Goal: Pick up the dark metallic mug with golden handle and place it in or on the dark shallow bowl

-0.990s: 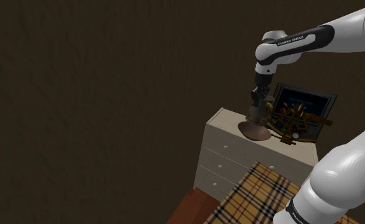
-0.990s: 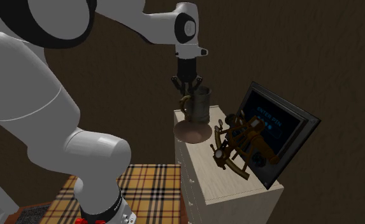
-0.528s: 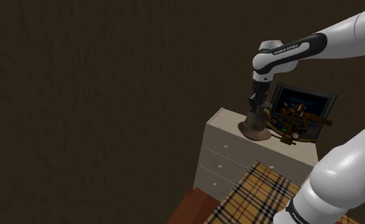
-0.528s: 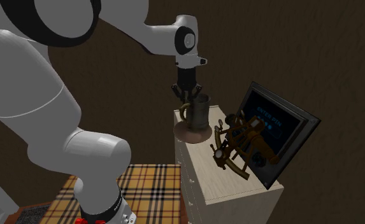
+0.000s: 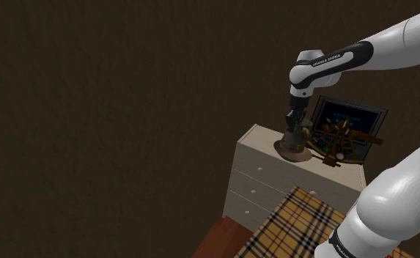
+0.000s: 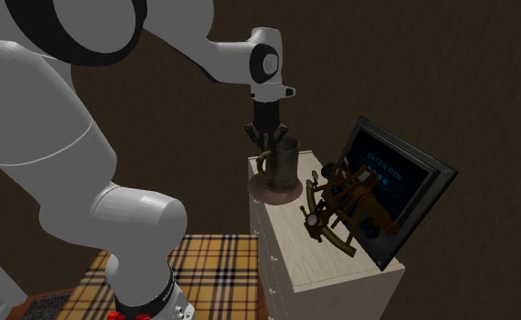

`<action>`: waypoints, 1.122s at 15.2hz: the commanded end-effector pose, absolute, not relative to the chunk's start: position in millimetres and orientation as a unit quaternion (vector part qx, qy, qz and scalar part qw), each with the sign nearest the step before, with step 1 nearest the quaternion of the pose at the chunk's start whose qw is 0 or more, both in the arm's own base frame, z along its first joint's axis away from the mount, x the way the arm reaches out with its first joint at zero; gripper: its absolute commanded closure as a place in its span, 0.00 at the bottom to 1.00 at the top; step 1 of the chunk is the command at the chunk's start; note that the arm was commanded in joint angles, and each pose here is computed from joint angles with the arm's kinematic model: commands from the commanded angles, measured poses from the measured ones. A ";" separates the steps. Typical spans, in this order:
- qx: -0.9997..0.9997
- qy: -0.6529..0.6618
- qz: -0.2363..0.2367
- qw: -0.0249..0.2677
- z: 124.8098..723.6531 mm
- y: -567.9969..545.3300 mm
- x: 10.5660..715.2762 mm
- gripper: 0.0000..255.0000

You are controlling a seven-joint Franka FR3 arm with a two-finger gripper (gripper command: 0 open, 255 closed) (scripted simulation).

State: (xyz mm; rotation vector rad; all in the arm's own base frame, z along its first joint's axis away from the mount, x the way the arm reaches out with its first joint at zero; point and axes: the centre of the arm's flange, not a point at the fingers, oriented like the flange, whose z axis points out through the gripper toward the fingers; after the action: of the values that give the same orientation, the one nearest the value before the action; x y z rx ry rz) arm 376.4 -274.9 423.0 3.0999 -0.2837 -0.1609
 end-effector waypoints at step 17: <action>0.994 -0.091 -0.051 0.013 473.0 -274.2 381.7 0.00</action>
State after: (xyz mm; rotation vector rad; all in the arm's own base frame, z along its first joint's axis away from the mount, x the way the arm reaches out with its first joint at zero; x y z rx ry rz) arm 381.7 -274.4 472.8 3.0995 -0.2836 -0.1592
